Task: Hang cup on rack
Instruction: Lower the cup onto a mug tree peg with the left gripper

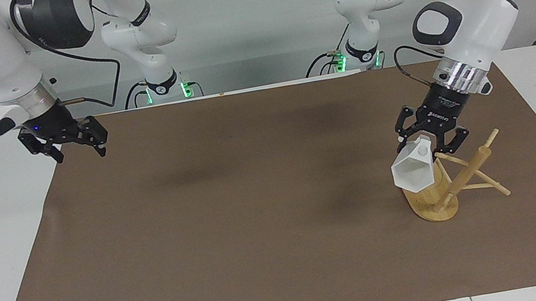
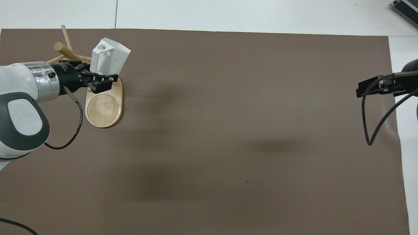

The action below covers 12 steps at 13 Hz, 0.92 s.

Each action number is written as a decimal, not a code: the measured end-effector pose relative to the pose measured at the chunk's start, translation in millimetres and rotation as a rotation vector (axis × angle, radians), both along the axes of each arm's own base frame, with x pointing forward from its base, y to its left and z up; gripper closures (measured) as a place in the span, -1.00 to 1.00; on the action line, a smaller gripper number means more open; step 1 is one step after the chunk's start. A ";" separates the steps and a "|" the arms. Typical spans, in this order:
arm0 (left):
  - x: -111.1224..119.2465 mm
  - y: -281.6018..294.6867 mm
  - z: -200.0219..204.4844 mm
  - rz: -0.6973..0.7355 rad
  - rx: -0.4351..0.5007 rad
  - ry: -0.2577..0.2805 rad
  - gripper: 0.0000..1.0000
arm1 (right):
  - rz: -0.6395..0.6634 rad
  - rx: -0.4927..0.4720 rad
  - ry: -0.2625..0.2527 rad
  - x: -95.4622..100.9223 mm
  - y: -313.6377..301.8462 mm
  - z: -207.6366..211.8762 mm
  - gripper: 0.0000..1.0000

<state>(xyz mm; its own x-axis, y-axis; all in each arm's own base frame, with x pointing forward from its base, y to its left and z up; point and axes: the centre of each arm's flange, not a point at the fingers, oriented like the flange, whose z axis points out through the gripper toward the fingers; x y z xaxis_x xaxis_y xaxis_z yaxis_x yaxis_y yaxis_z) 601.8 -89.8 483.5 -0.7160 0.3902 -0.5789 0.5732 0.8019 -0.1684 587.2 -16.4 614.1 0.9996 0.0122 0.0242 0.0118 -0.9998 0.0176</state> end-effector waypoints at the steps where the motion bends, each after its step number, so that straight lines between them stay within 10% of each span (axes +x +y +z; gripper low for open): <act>1: 0.3 2.6 -1.3 0.005 0.001 0.001 -0.44 | 0.004 0.000 -0.003 -0.8 2.7 1.9 -1.00; 12: 3.0 21.4 -6.5 0.107 -0.032 0.044 -0.44 | 0.017 0.001 -0.010 -2.6 9.7 5.8 -1.00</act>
